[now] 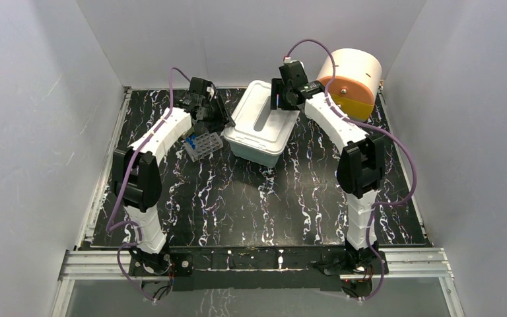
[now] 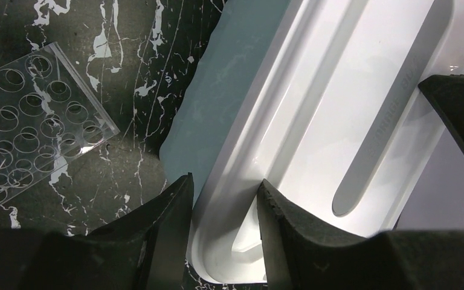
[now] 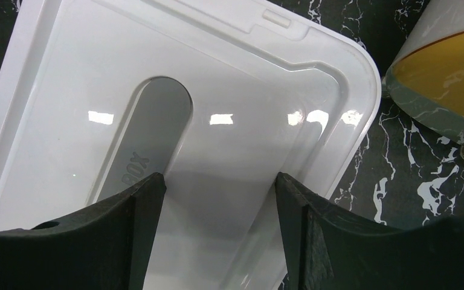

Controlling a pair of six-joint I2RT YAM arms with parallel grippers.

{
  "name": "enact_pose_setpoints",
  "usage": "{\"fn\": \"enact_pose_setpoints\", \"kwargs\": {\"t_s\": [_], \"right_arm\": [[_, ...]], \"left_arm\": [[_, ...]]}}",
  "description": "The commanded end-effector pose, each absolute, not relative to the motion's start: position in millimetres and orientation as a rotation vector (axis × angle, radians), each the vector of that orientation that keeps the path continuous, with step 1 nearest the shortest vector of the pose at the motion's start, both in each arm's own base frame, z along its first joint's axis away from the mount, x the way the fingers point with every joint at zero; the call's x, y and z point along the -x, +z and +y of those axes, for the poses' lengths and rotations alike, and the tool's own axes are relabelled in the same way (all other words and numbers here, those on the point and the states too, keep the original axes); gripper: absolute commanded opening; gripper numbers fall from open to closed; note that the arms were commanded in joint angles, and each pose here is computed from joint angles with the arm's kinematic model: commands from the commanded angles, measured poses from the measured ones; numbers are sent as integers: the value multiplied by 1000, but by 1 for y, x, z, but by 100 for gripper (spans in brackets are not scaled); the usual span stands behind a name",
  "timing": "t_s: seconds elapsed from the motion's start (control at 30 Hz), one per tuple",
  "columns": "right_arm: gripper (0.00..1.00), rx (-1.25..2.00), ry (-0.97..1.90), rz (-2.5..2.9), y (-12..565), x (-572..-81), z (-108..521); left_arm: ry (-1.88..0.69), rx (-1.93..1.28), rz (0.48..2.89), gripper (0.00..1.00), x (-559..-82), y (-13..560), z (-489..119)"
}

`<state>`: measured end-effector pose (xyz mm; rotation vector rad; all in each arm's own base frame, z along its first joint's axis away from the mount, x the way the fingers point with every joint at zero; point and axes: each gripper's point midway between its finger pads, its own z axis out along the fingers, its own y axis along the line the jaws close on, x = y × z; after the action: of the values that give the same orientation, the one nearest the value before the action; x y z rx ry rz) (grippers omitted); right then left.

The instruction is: Organize the chemistry lab equipment

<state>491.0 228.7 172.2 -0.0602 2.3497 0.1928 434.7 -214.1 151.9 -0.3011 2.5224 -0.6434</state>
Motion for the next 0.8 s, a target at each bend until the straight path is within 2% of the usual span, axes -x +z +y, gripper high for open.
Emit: {"fn": "enact_pose_setpoints", "kwargs": {"t_s": [0.0, 0.33, 0.47, 0.5, 0.77], "right_arm": [[74, 79, -82, 2646, 105, -453, 193], [74, 149, 258, 2368, 210, -487, 239], [74, 176, 328, 2273, 247, -491, 247], [74, 188, 364, 2207, 273, -491, 250], [75, 162, 386, 2081, 325, -481, 241]], "left_arm": [[-468, 366, 2760, 39, -395, 97, -193], [-503, 346, 2726, 38, -405, 114, -198], [-552, 307, 2659, 43, -418, 140, -206], [-584, 280, 2605, 47, -429, 161, -210], [-671, 220, 2476, 55, -450, 213, -223]]}}
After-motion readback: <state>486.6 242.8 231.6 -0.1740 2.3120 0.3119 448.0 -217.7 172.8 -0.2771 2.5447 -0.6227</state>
